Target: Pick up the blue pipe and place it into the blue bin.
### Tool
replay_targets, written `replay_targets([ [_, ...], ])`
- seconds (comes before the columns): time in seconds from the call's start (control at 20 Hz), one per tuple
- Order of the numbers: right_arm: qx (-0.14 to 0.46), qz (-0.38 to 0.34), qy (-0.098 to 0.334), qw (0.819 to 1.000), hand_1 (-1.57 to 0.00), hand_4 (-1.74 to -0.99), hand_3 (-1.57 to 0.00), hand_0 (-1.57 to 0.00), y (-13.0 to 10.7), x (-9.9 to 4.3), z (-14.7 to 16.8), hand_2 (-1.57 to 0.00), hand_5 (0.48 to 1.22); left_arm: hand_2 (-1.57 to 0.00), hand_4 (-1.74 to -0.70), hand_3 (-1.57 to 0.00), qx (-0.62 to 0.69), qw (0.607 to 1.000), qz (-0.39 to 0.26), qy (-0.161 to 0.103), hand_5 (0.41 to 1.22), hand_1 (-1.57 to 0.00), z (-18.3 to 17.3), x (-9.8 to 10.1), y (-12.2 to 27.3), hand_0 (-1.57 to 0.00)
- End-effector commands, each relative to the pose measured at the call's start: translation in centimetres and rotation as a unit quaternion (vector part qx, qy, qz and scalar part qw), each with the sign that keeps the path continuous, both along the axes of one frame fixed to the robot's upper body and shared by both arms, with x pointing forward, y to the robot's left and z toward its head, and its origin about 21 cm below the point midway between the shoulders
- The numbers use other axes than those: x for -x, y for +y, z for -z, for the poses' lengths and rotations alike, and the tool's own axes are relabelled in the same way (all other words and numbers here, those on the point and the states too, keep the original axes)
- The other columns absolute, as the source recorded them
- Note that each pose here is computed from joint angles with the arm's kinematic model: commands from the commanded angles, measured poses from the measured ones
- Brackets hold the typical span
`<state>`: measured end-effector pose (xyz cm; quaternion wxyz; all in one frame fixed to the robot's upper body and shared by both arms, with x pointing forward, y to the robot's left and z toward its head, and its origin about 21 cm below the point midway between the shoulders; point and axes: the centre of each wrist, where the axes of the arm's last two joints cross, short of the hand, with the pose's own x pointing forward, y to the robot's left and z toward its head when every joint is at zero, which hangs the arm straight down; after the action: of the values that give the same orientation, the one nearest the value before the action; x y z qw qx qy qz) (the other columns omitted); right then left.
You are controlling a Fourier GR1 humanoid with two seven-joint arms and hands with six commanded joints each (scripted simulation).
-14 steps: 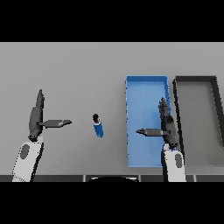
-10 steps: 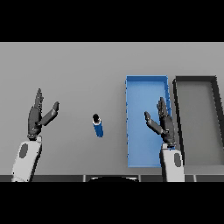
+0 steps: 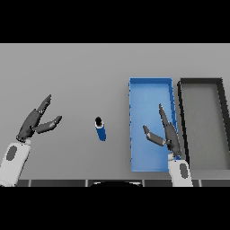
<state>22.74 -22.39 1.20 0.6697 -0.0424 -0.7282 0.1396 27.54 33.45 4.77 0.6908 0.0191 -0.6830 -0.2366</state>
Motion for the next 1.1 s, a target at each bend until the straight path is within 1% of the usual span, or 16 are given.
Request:
replay_targets([
  [0.0, 0.007, 0.009, 0.009, 1.0, 0.0, -1.186, 0.0, 0.0, -0.2, 0.0, 0.0, 0.0, 0.601, 0.0, -1.08, 0.0, 0.007, 1.0, 0.011, -0.002, 0.604, 0.0, 0.0, 0.1, 0.1, 0.0],
  [0.05, 0.007, 0.011, 0.01, 1.0, 0.0, -1.185, 0.0, 0.0, 0.1, -0.2, 0.1, 0.0, 0.597, 0.0, -1.09, 0.0, 0.006, 1.0, 0.022, -0.003, 0.605, 0.0, 0.0, 0.3, -0.1, 0.0],
  [0.1, 0.007, 0.008, 0.005, 1.0, 0.0, -1.186, 0.0, 0.0, 0.0, -0.5, -0.1, 0.0, 0.598, 0.0, -1.09, 0.0, 0.008, 0.999, 0.05, 0.0, 0.596, 0.0, -0.1, 0.8, -0.3, 0.0],
  [0.15, 0.01, 0.004, -0.003, 1.0, 0.0, -1.187, 0.0, 0.0, -0.2, -0.3, 0.0, 0.0, 0.6, 0.0, -1.1, 0.0, 0.011, 0.998, 0.068, 0.003, 0.583, 0.0, 0.0, 1.3, -0.6, 0.0],
  [0.2, 0.014, 0.001, -0.001, 1.0, 0.0, -1.193, 0.0, 0.0, -0.3, -0.5, 0.1, 0.0, 0.605, 0.0, -1.1, 0.0, 0.011, 0.996, 0.09, 0.006, 0.567, 0.0, 0.0, 1.6, -1.0, 0.0],
  [0.3, 0.013, -0.004, -0.003, 1.0, 0.0, -1.201, 0.0, 0.0, -0.3, -0.4, 0.0, 0.0, 0.609, 0.0, -1.11, 0.0, 0.017, 0.991, 0.132, 0.021, 0.534, 0.0, 0.3, 2.5, -2.4, 0.0],
  [0.35, 0.015, -0.007, -0.002, 1.0, 0.0, -1.205, 0.0, 0.0, -0.2, -0.6, 0.1, 0.0, 0.611, 0.0, -1.12, 0.0, 0.013, 0.989, 0.144, 0.034, 0.514, 0.0, 0.5, 2.6, -3.1, 0.0],
  [0.4, 0.013, -0.008, -0.001, 1.0, 0.0, -1.208, 0.0, 0.0, -0.2, -0.4, 0.4, 0.0, 0.611, 0.0, -1.14, 0.0, 0.017, 0.986, 0.162, 0.036, 0.503, 0.0, 0.8, 3.2, -3.9, 0.0],
  [0.45, 0.014, -0.011, -0.006, 1.0, 0.0, -1.208, 0.0, 0.0, 0.0, -0.2, 0.2, 0.0, 0.612, 0.0, -1.16, 0.0, 0.022, 0.983, 0.177, 0.036, 0.497, 0.0, 0.9, 3.2, -4.9, 0.0],
  [0.6, 0.012, -0.005, -0.002, 1.0, 0.0, -1.217, 0.0, 0.0, 0.3, -0.4, -0.1, 0.0, 0.615, 0.0, -1.18, 0.0, 0.005, 0.98, 0.196, 0.041, 0.475, 0.0, 1.7, 3.6, -7.5, 0.0],
  [0.65, 0.011, -0.003, -0.005, 1.0, 0.0, -1.221, 0.0, 0.0, 0.3, -0.2, -0.1, 0.0, 0.618, 0.0, -1.18, 0.0, 0.004, 0.98, 0.198, 0.033, 0.469, 0.0, 2.0, 3.8, -8.1, 0.0],
  [0.75, 0.008, -0.007, -0.009, 1.0, 0.0, -1.223, 0.0, 0.0, 0.6, 0.1, -0.4, 0.0, 0.62, 0.0, -1.19, 0.0, 0.005, 0.979, 0.202, 0.029, 0.464, 0.0, 2.7, 3.6, -9.2, 0.0],
  [0.8, 0.004, -0.003, -0.006, 1.0, 0.0, -1.228, 0.0, 0.0, 0.4, 0.0, -0.5, 0.0, 0.621, 0.0, -1.19, 0.0, 0.008, 0.978, 0.205, 0.033, 0.463, 0.0, 2.9, 3.8, -9.3, 0.0],
  [0.85, 0.01, 0.003, -0.002, 1.0, 0.0, -1.23, 0.0, 0.0, 0.0, 0.1, -0.2, 0.0, 0.622, 0.0, -1.19, 0.0, 0.008, 0.978, 0.206, 0.039, 0.465, 0.0, 3.4, 3.6, -9.9, 0.0],
  [0.9, 0.01, 0.003, 0.0, 1.0, 0.0, -1.231, 0.0, 0.0, 0.1, 0.2, -0.1, 0.0, 0.623, 0.0, -1.2, 0.0, 0.007, 0.978, 0.202, 0.05, 0.467, 0.0, 3.8, 3.0, -10.5, 0.0],
  [1.05, 0.004, -0.003, -0.004, 1.0, 0.0, -1.223, 0.0, 0.0, 0.0, 0.5, -0.2, 0.0, 0.618, 0.0, -1.19, 0.0, 0.024, 0.976, 0.206, 0.063, 0.467, 0.0, 5.0, 2.3, -12.6, 0.0],
])
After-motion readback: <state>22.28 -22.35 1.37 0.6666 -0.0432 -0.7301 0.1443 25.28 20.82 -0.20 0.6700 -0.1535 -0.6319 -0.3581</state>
